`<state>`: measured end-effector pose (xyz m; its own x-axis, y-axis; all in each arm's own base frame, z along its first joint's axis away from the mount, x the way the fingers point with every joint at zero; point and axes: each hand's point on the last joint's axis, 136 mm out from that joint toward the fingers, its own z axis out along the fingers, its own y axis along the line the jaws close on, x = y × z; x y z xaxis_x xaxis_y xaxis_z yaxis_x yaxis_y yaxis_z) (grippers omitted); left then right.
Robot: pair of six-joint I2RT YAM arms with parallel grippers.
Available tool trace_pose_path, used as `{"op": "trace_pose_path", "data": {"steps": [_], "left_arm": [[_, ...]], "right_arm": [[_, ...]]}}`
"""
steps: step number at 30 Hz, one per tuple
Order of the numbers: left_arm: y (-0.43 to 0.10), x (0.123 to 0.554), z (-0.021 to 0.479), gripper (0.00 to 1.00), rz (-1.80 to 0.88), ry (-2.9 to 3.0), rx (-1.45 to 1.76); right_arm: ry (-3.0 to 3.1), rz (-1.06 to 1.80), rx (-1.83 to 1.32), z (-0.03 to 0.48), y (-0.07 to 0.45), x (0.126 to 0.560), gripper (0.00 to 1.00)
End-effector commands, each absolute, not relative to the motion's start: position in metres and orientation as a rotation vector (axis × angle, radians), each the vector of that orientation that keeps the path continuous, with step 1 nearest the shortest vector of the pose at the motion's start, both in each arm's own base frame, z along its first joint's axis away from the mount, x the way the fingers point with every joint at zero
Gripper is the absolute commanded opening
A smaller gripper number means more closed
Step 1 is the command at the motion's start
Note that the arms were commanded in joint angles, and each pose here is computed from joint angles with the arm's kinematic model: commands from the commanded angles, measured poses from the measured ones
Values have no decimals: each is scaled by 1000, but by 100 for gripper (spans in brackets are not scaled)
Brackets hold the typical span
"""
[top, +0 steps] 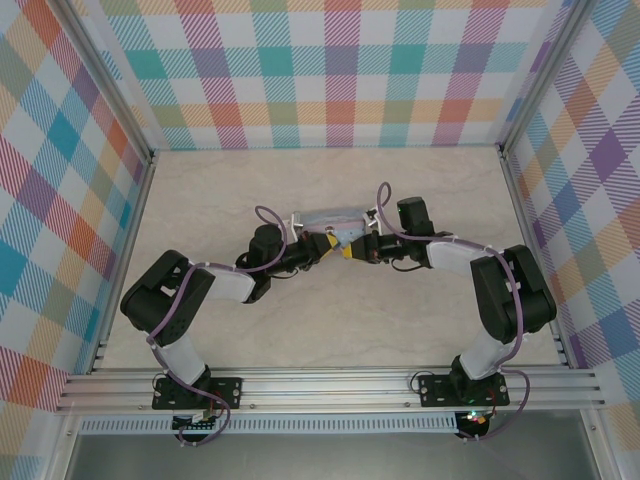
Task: Unlock a padlock with a key
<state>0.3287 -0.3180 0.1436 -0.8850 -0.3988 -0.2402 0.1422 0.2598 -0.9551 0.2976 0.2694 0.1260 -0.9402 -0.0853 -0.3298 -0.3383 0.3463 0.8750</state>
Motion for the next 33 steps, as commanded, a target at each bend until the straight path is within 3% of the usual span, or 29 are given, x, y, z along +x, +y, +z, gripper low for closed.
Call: {"op": "trace_pose_path", "data": {"steps": [1, 22, 27, 33], "left_arm": [[-339, 308, 194, 0, -1817, 1951, 14], [-337, 317, 188, 0, -1798, 1944, -46], [-331, 324, 182, 0, -1758, 1942, -126], [-319, 336, 172, 0, -1692, 1937, -274]], "right_arm": [[2298, 1617, -435, 139, 270, 311, 6], [2286, 1610, -372, 138, 257, 313, 9], [2275, 1603, -368, 143, 252, 309, 0], [2302, 1607, -362, 144, 245, 296, 1]]}}
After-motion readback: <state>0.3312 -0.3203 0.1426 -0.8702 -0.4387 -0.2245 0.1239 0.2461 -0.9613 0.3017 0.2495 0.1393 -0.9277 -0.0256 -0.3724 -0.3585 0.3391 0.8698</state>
